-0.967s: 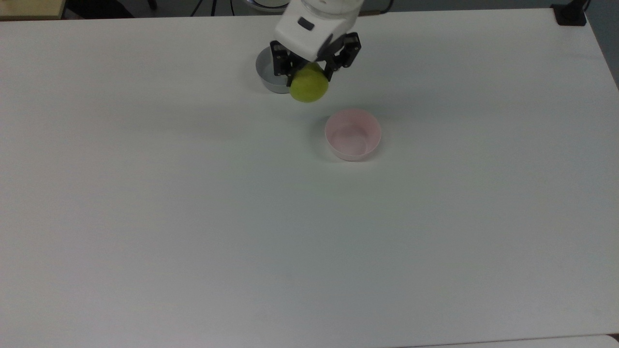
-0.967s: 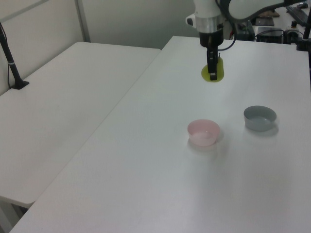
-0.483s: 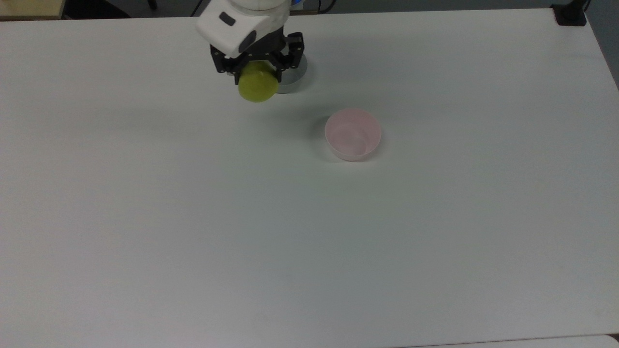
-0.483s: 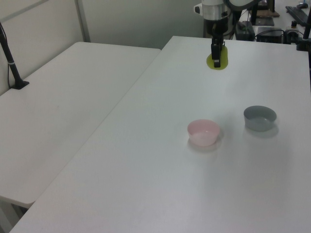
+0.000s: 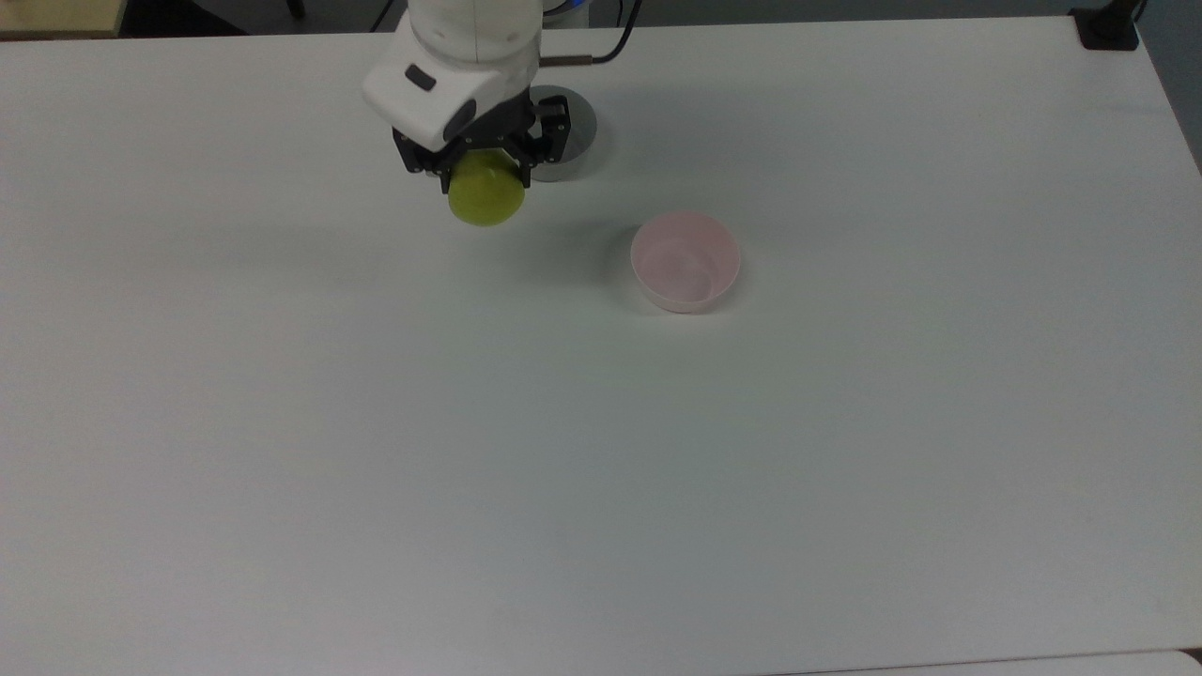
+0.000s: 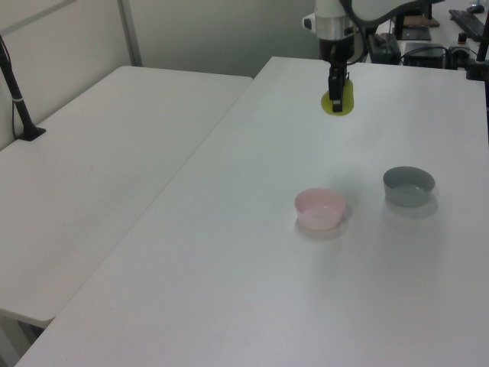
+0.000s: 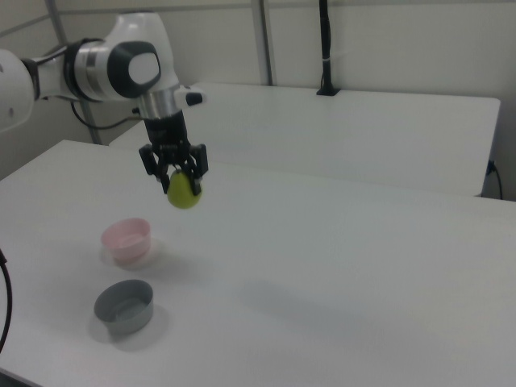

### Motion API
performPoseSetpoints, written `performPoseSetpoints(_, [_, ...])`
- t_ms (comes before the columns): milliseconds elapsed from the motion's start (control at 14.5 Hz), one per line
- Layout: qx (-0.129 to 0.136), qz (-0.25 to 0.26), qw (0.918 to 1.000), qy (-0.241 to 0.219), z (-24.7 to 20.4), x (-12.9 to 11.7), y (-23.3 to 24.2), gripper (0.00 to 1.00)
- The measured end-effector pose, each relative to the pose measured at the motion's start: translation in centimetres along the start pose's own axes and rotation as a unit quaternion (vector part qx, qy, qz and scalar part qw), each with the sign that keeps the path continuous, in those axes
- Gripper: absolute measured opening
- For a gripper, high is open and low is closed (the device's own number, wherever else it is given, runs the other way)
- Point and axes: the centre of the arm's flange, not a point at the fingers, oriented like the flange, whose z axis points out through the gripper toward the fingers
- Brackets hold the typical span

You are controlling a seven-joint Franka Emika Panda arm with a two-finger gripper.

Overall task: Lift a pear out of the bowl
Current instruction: 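Carry the pear beside the pink bowl and lower it to the table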

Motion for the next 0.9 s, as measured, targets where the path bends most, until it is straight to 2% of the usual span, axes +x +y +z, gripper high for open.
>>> performPoseSetpoints(345, [-0.006, -0.034, 0.9989, -0.032, 7.1, 3.0, -3.1, 0.71])
performPoseSetpoints(690, [-0.001, -0.049, 0.9969, -0.061, 10.9, 3.8, -3.5, 0.71])
performPoseSetpoints(898, [-0.022, -0.068, 0.9935, -0.089, 14.4, 4.3, -3.4, 0.71])
